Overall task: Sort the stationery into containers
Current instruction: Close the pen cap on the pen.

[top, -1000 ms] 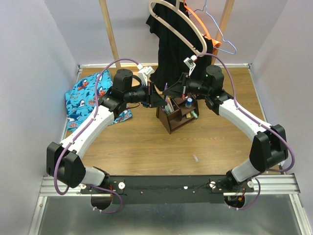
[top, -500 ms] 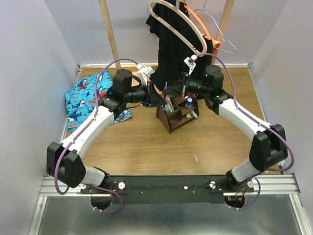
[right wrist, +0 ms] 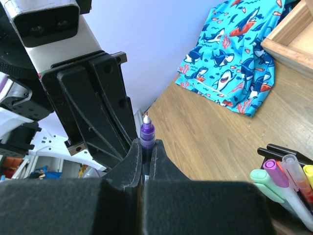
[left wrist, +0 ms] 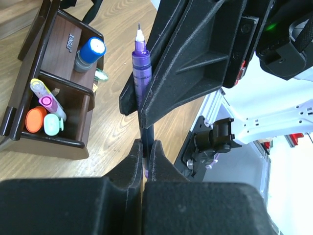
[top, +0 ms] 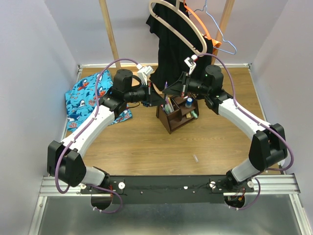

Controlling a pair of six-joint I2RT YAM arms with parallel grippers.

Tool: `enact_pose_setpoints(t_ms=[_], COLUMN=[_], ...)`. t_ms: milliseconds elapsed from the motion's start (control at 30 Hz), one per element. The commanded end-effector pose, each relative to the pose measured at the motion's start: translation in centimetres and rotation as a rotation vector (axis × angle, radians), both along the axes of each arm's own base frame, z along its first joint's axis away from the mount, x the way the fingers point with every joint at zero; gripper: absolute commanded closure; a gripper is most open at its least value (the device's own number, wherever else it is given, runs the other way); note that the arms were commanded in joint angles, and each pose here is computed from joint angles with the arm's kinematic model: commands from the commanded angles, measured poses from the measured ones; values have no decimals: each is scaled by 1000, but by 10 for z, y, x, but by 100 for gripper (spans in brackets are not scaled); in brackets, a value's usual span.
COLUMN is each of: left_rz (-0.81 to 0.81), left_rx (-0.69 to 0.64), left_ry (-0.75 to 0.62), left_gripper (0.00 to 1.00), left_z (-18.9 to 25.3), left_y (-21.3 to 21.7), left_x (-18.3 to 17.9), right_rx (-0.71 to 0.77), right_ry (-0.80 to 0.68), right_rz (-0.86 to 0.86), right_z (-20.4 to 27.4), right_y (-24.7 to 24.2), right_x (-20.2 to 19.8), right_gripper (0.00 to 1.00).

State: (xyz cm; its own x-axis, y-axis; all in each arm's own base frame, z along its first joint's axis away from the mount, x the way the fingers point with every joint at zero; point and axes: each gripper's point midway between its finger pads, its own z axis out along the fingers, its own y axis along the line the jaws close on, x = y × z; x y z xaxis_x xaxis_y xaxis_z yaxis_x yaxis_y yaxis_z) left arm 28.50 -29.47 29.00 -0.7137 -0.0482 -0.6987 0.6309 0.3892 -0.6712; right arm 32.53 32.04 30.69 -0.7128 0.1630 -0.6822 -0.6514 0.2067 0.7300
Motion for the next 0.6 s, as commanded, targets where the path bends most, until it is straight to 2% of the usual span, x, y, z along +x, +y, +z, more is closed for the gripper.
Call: enact_pose_setpoints(t_ms=[0,33,67,100,167,233,267,333,367,433,467,533,567], left_rz=[-97,-102,-105,-107,-117,-117,-114,-100,-87,-58,-49,-7,4], left_rx=[-41,-38,-31,-24,-2,20,42,66,81,106,119,140,144], left_ry=[-33,-46,-52,-61,-94,-104,-108,-101,-94,-96,-85,-82,-76], left_gripper=[100,100,100,100,100,100,100,100,100,100,100,100,100], left_z=[10,11,14,15,19,16,10,2,-3,-10,-14,-20,-22], left_y=[-14,-14,-13,-12,-9,-6,-2,2,7,16,21,33,38], left_x=[-13,-13,-14,-14,-17,-18,-20,-20,-22,-20,-22,-14,-14], right_rx=[0,-14,-31,-42,-80,-97,-124,-194,-252,-364,-450,-570,-628], right_ry=[-1,21,15,6,-35,-89,-159,-175,-269,-280,-368,-322,-388], right_rz=[-60,-71,-108,-124,-108,-64,-45,-26,-11,29,32,66,98], right_z=[-2,-6,-8,-5,-10,-5,-4,-8,-13,-29,-39,-62,-68], right_y=[4,3,0,-2,-8,-15,-19,-32,-39,-57,-68,-88,-97], right_x=[15,16,22,22,18,1,-5,-26,-30,-54,-53,-72,-77], right_gripper=[99,95,68,54,34,25,25,23,23,24,24,24,26])
